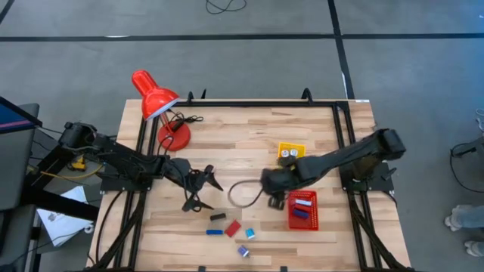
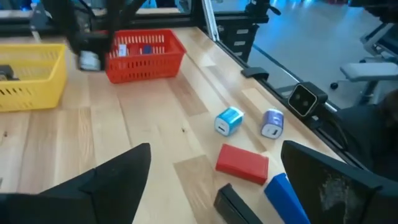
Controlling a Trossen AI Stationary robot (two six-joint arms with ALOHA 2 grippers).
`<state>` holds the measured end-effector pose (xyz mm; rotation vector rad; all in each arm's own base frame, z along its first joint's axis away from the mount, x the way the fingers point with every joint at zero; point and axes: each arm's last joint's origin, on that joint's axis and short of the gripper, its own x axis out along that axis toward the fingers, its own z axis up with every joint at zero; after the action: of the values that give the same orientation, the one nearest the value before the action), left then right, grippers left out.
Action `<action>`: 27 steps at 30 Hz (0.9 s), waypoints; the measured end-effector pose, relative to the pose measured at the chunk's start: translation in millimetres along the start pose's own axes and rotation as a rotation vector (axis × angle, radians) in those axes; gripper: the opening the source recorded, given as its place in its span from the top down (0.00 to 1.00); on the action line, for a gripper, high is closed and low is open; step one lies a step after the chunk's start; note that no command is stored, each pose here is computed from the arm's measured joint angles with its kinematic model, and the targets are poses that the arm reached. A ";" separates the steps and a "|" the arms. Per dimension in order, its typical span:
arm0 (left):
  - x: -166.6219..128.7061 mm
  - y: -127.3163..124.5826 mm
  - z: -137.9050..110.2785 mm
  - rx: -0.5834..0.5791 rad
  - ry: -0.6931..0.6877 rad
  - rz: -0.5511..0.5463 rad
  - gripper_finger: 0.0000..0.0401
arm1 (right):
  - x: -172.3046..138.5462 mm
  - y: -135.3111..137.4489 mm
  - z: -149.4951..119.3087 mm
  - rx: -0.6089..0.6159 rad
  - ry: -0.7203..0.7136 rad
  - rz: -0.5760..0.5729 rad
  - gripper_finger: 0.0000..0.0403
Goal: Pick & Place Office items
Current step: Put the black charger adapter into the yellow bin
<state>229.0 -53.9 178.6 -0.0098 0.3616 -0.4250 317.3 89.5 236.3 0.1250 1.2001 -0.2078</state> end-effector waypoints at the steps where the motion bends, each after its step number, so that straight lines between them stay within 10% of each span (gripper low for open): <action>1: -0.1 0.7 0.4 0.001 -0.004 0.003 0.11 | -4.3 -8.6 -5.9 0.043 -0.003 -0.007 0.65; 10: -0.2 0.9 1.3 0.004 -0.015 0.003 0.12 | -17.0 -77.2 -43.2 0.426 0.036 -0.109 0.65; 27: -0.2 0.9 1.2 0.003 -0.014 0.002 0.12 | 23.3 -91.8 -61.2 0.474 0.186 -0.174 0.64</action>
<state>229.7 -53.1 179.7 -0.0091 0.3473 -0.4234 248.9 10.6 193.8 0.4625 1.3295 -0.6441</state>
